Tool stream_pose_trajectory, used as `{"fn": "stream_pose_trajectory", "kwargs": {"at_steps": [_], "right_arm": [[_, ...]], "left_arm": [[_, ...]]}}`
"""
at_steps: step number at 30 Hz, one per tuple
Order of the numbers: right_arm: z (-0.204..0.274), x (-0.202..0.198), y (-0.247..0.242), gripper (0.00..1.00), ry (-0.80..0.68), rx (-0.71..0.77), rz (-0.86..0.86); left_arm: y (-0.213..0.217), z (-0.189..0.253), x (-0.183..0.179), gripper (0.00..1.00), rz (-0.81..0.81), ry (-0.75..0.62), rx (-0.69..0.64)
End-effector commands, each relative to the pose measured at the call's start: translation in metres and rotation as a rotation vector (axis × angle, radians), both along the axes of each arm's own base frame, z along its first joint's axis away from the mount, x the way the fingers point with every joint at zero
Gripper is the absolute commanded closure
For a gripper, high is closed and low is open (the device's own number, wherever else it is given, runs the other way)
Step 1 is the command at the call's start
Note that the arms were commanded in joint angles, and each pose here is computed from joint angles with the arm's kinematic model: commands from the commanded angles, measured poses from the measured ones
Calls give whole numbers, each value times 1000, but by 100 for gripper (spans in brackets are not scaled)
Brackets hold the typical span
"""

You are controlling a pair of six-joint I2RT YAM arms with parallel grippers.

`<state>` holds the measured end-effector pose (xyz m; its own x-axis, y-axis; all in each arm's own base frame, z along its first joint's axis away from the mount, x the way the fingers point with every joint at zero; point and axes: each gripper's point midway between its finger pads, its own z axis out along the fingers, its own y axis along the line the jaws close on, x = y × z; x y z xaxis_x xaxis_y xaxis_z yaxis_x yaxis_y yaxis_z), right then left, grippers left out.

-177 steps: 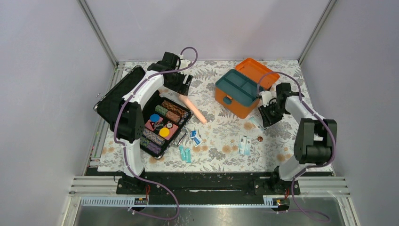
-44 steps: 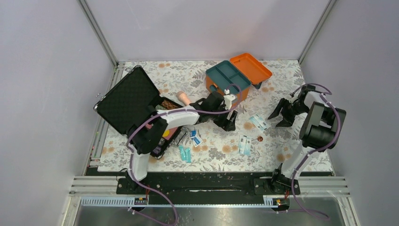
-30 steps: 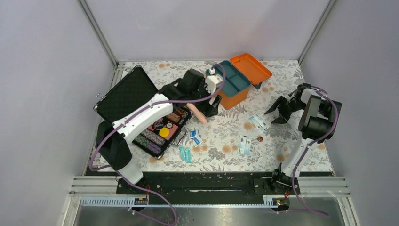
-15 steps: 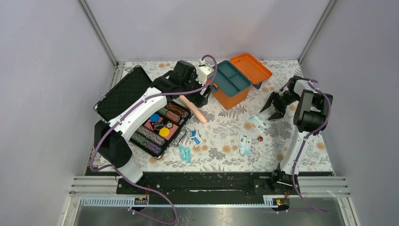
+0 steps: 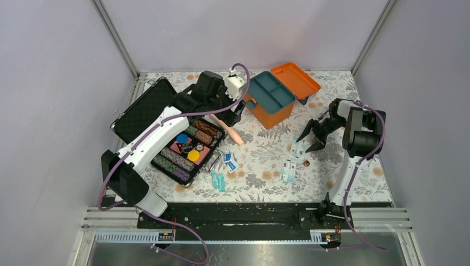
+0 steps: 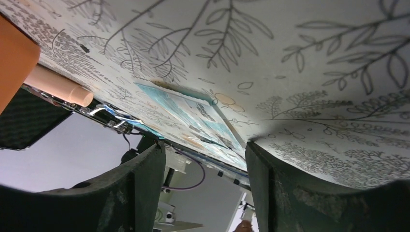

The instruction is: Organize the medicine kit

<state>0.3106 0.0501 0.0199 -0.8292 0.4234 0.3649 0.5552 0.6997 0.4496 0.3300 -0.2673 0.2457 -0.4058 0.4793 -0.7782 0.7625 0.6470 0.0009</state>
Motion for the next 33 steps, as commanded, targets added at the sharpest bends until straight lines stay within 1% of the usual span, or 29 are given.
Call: {"fn": "stream_pose_trajectory", "kwargs": {"at_steps": [1,5,8,13,15,21,24,27,28,29,31,33], "right_arm": [[5,5,2,31,-9,-35,-47],[8,6,5,31,-25,-69,-15],[8,6,7,32,-33,-113,22],[13,12,16,33,-45,-173,43],[14,19,18,33,-64,-198,44],[16,41,22,33,-118,-263,84],[17,46,28,34,-145,-307,124],[18,50,32,34,-167,-328,158],[19,50,36,36,-178,-310,173],[20,49,41,38,-187,-294,181],[27,47,42,38,-214,-315,197],[37,49,44,37,-291,-324,180]], "left_arm": [[3,11,-5,21,12,-20,-33],[3,5,-8,21,40,22,-51],[1,-8,-17,21,54,87,-67],[6,-24,-25,21,84,144,-61],[6,-27,-27,22,78,154,-61],[4,-37,-27,22,131,205,-106],[-6,-41,-22,22,167,222,-180],[-25,-45,-13,22,214,250,-308],[-32,-45,-10,22,228,261,-342],[-38,-47,-7,22,247,270,-361],[-45,-47,-2,22,285,276,-393],[-46,-44,1,22,311,267,-428]]}}
